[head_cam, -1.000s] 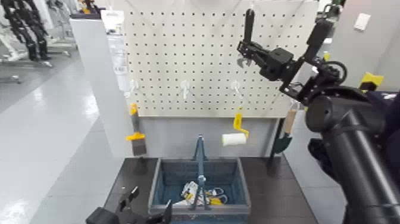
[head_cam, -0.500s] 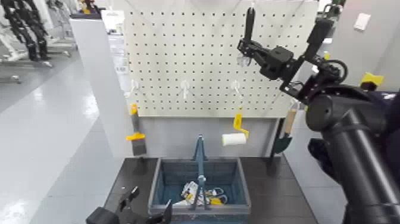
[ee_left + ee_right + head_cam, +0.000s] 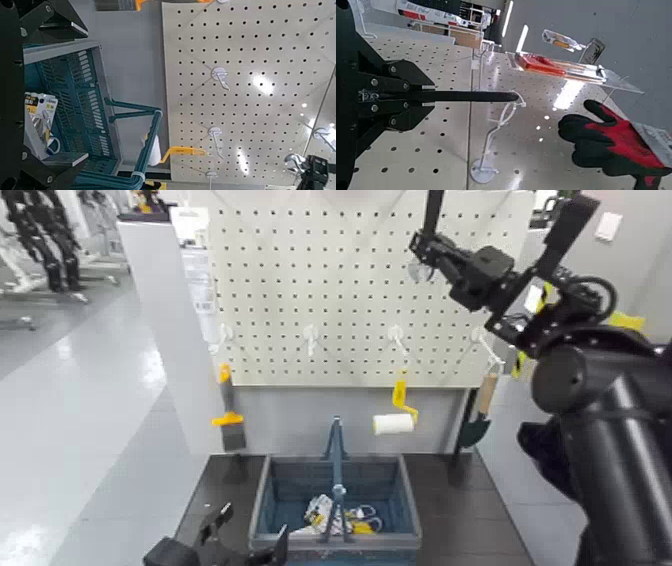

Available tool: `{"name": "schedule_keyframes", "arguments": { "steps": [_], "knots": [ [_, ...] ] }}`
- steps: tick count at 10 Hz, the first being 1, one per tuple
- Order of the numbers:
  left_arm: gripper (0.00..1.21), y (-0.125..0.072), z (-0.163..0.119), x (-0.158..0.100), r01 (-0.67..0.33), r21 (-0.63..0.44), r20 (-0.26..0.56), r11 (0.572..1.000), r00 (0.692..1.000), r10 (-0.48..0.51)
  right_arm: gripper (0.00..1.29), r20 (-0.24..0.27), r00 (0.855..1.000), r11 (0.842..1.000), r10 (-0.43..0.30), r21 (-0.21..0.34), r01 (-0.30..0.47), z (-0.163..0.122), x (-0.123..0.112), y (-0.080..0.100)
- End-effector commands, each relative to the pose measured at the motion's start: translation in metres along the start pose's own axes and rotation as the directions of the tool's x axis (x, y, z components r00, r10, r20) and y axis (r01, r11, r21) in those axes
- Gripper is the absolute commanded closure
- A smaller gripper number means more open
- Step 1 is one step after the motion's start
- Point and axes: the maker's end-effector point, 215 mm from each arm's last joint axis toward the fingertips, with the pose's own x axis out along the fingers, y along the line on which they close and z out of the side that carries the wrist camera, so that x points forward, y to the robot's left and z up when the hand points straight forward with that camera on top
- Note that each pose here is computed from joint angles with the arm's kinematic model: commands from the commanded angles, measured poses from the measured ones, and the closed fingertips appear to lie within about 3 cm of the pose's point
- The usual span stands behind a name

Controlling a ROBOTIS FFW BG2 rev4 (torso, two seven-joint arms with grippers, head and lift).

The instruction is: Put the black wrench into the crate.

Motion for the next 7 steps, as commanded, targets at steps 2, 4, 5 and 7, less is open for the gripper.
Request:
{"name": "schedule_keyframes", "arguments": {
  "steps": [2, 4, 5, 7],
  "knots": [
    [0.21, 0.0, -0.001, -0.001, 0.004, 0.0, -0.002, 1.0, 1.0, -0.004, 1.1, 0.006, 1.0, 0.999, 0.003, 0.048, -0.003, -0.013, -0.012, 0.031],
    [0.21, -0.001, -0.002, -0.001, 0.005, -0.003, -0.005, 1.0, 1.0, -0.005, 1.1, -0.039, 0.999, 0.985, -0.006, 0.171, 0.012, -0.063, -0.027, 0.05],
    [0.21, -0.001, -0.002, -0.001, 0.003, -0.003, -0.005, 1.0, 1.0, -0.003, 1.1, -0.072, 0.997, 0.975, -0.001, 0.222, 0.017, -0.09, -0.036, 0.06],
    [0.21, -0.003, -0.004, -0.001, 0.009, -0.001, -0.01, 1.0, 1.0, -0.009, 1.1, -0.171, 0.985, 0.94, -0.009, 0.335, 0.067, -0.156, -0.067, 0.083]
  ]
}}
